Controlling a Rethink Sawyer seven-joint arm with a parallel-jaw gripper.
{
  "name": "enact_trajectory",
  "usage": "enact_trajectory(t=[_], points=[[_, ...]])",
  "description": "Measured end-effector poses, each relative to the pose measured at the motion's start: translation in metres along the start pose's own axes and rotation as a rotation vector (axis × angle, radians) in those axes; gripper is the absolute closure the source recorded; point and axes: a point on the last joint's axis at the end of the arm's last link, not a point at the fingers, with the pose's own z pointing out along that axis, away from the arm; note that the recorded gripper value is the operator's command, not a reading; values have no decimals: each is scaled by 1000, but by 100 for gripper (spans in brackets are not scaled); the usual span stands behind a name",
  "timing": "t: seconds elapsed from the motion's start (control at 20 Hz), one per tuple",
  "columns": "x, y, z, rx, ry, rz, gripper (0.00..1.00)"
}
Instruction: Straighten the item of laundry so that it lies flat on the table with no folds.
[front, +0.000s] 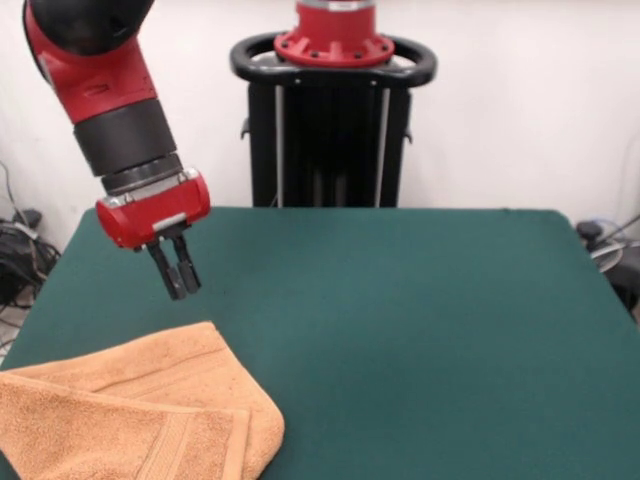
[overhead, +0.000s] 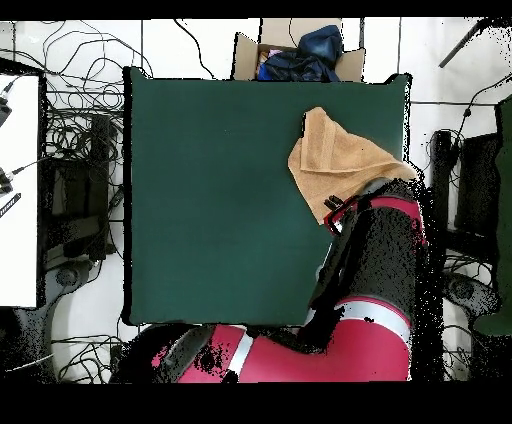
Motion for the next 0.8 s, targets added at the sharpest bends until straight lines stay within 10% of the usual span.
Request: enact_trajectory(t=[0.8], points=[[26, -13, -29, 12, 37, 11, 100]])
